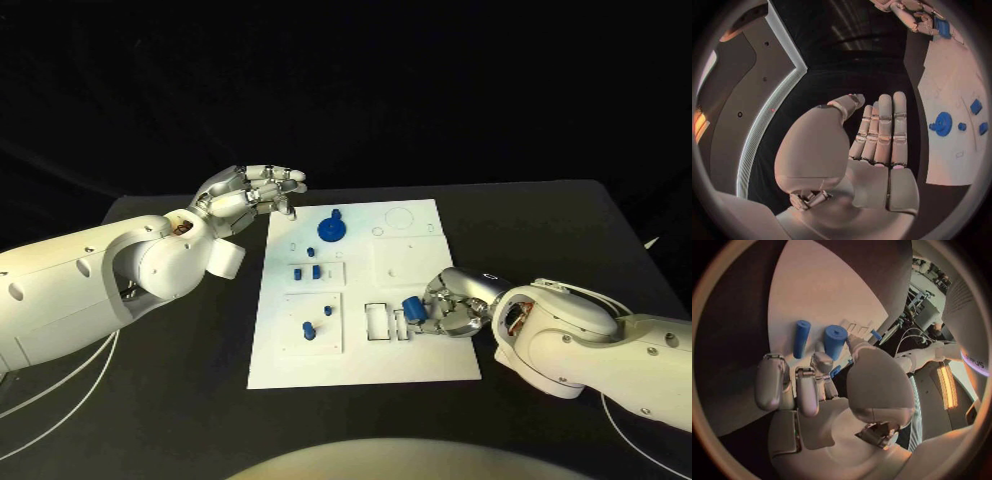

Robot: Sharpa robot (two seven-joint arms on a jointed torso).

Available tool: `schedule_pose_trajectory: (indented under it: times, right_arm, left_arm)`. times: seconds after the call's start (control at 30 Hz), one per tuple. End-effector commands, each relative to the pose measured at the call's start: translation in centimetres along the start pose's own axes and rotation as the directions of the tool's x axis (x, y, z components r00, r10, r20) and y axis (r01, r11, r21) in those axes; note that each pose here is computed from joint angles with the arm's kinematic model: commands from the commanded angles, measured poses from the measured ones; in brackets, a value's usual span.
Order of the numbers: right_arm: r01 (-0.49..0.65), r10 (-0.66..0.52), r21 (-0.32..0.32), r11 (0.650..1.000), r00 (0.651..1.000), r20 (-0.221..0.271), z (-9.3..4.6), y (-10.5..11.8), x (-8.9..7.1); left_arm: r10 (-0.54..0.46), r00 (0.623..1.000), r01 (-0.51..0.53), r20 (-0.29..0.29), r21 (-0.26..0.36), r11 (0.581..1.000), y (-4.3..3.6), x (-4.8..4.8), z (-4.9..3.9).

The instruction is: Assemble the parts on the task board

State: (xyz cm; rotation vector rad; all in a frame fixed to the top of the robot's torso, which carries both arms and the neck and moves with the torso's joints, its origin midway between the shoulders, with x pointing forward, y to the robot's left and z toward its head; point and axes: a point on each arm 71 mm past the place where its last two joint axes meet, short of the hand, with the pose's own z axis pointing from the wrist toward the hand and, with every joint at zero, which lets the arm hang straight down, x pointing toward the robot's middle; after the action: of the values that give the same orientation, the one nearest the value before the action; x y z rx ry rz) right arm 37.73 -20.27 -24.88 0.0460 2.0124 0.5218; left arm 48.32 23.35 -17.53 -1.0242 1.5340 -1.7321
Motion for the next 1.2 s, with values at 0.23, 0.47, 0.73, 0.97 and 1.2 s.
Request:
schedule_pose_trajectory:
  times: [0.23,0.47,0.73,0.97,1.2]
  right_arm:
    - [-0.058,0.058,0.022,0.998,0.998,0.013,-0.1,-0.1,0.7]
    - [-0.175,0.174,0.031,0.984,0.984,0.031,-0.5,-0.2,0.0]
    - [-0.296,0.295,0.017,0.955,0.955,0.035,-0.8,0.4,-1.3]
    - [-0.332,0.332,0.009,0.943,0.943,0.011,-0.8,1.1,-1.6]
    - [-0.334,0.335,0.017,0.942,0.939,-0.075,-0.3,1.9,-0.8]
  left_arm:
    - [-0.009,1.0,0.009,-0.023,0.003,1.0,-0.03,0.27,0.02]
    - [-0.009,1.0,0.009,-0.022,0.003,1.0,-0.03,0.27,0.04]
    - [-0.01,1.0,0.01,-0.026,0.006,1.0,-0.02,0.45,0.15]
    - [-0.011,1.0,0.011,-0.027,0.006,1.0,-0.01,0.48,0.18]
    - [-0.011,1.0,0.012,-0.029,0.006,1.0,0.01,0.56,0.23]
